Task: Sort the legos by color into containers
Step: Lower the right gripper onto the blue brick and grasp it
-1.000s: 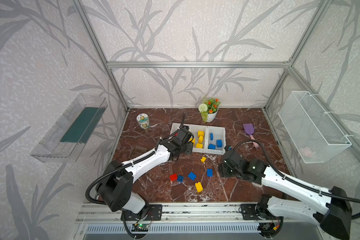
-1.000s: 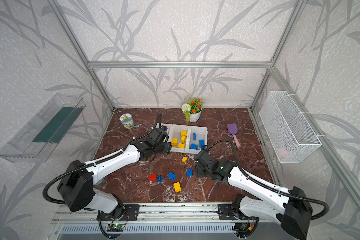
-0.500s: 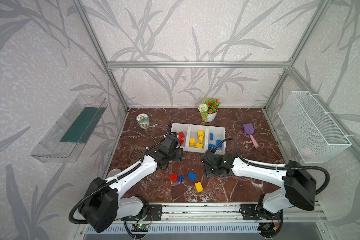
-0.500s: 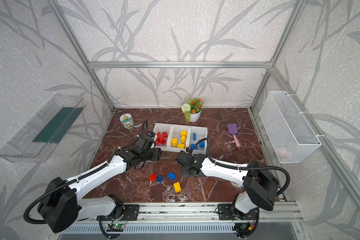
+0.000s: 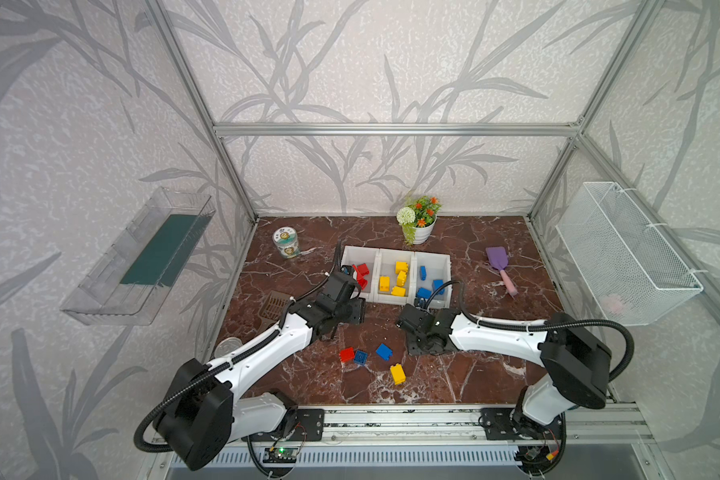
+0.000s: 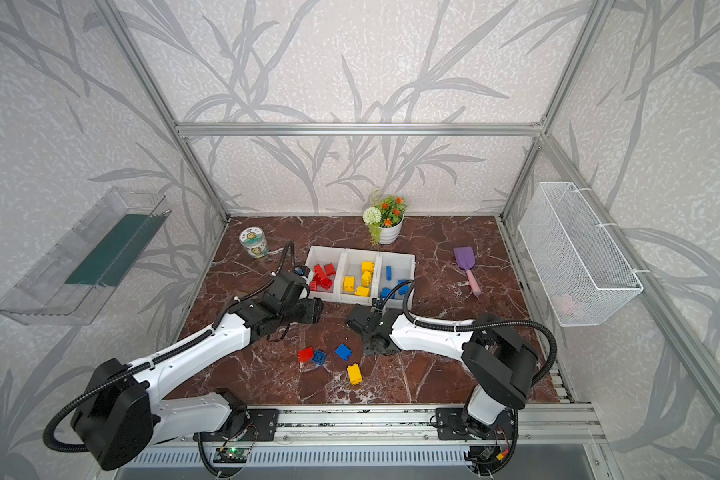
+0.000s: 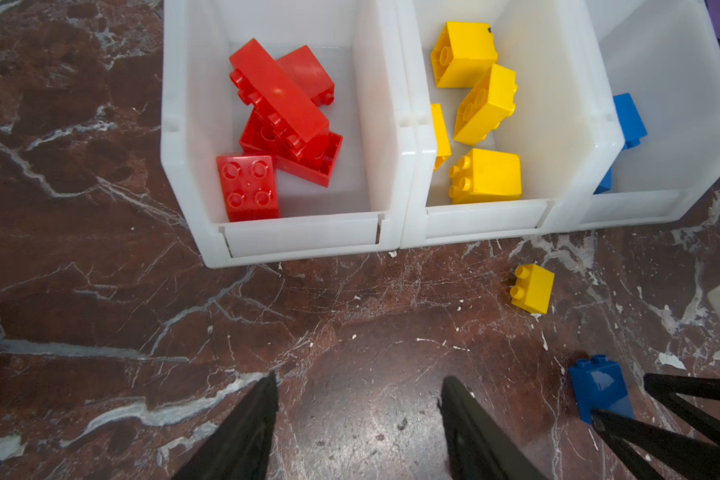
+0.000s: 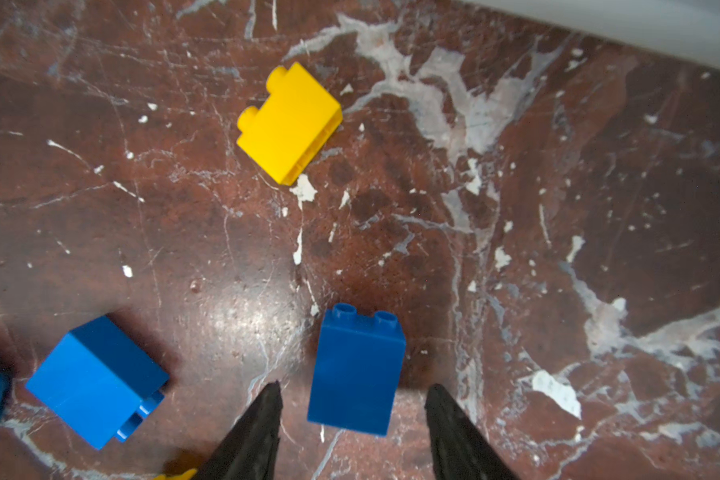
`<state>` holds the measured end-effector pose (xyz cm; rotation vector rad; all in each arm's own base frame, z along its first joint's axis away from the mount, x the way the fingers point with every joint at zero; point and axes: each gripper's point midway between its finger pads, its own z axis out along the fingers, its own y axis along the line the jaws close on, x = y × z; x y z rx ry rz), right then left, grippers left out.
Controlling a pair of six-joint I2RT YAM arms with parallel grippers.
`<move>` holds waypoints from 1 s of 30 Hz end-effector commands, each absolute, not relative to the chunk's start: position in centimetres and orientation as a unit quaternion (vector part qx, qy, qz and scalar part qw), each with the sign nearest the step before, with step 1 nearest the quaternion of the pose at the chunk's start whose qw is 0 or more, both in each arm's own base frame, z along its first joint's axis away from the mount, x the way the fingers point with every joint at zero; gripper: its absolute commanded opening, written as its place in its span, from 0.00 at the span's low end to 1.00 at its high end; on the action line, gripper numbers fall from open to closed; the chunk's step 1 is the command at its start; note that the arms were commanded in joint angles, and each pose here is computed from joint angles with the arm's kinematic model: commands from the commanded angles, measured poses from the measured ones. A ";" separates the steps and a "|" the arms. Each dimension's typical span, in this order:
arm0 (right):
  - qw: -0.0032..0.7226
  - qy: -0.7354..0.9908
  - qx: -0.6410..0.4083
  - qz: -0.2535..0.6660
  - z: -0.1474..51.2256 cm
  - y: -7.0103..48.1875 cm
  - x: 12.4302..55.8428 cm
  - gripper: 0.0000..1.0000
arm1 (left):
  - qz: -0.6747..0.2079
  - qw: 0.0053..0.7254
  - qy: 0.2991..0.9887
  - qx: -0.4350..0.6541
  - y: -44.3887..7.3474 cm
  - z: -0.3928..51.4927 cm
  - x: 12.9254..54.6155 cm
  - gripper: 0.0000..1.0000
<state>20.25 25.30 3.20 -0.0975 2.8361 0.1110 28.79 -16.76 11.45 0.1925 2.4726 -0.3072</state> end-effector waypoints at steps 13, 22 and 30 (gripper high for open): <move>0.150 0.988 -0.018 0.028 2.0 25.8 20.7 0.36 | -0.124 0.316 0.939 0.064 -16.6 11.6 28.6 0.65; 0.153 0.988 -0.016 0.029 2.1 25.5 20.5 0.30 | -0.125 0.309 0.941 0.063 -16.8 11.4 28.5 0.65; 0.201 0.979 -0.033 0.023 6.5 24.3 22.2 0.30 | -0.124 0.309 0.941 0.060 -16.7 11.7 28.5 0.65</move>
